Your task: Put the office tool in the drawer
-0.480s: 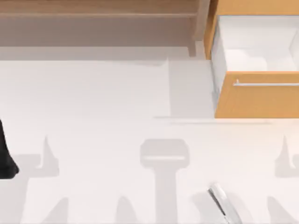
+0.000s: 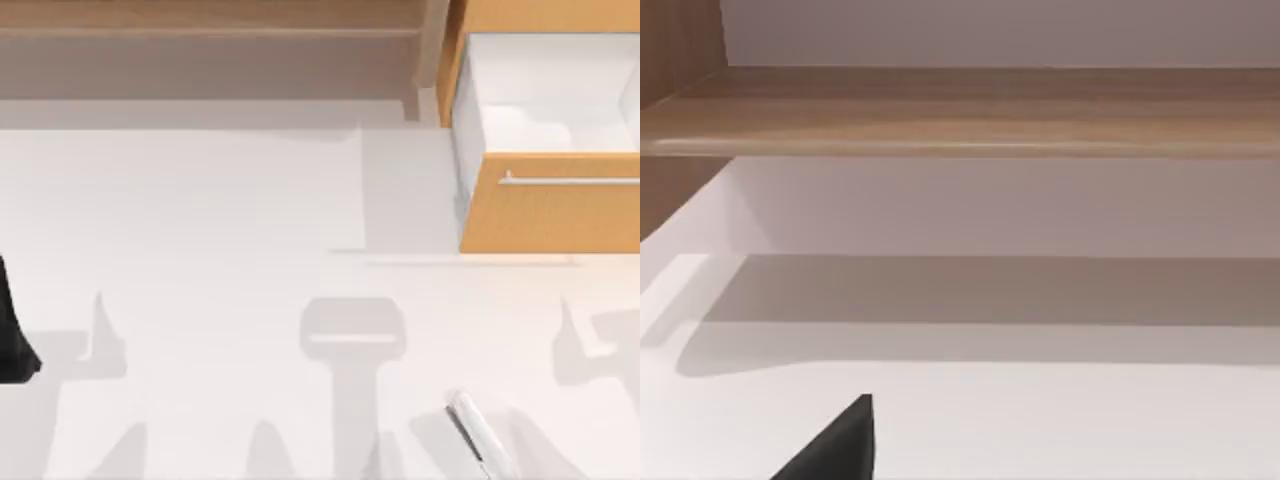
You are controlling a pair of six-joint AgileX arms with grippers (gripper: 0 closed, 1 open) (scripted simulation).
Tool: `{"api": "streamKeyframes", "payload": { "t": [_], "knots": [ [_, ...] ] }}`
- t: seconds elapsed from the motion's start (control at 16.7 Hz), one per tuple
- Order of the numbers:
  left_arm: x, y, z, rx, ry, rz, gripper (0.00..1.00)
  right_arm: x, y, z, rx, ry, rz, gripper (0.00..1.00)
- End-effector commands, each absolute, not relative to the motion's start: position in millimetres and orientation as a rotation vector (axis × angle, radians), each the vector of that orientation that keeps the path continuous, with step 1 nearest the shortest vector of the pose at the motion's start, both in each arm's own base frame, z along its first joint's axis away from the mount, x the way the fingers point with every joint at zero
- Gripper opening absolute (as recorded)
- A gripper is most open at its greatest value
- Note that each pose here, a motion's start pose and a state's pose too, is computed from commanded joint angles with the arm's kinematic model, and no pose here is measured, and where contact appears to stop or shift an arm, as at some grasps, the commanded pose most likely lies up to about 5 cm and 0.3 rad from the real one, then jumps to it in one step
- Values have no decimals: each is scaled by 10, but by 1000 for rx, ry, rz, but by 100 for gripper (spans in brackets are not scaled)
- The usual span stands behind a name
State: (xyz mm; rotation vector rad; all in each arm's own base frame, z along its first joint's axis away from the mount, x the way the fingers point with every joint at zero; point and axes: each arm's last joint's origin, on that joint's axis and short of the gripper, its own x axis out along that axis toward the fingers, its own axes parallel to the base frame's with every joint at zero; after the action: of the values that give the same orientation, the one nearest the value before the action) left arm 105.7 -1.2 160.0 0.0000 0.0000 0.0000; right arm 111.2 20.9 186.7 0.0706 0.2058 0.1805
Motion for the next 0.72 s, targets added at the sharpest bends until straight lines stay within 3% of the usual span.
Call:
{"api": "streamKeyframes", "payload": {
  "t": [0.36,0.72],
  "knots": [
    [1057,-12,1600,0,0,0,100,1411,788,2128,29,734,398,100],
    [1057,-12,1600,0,0,0,100,1776,1565,1949,-209,1261,431,100]
  ]
}}
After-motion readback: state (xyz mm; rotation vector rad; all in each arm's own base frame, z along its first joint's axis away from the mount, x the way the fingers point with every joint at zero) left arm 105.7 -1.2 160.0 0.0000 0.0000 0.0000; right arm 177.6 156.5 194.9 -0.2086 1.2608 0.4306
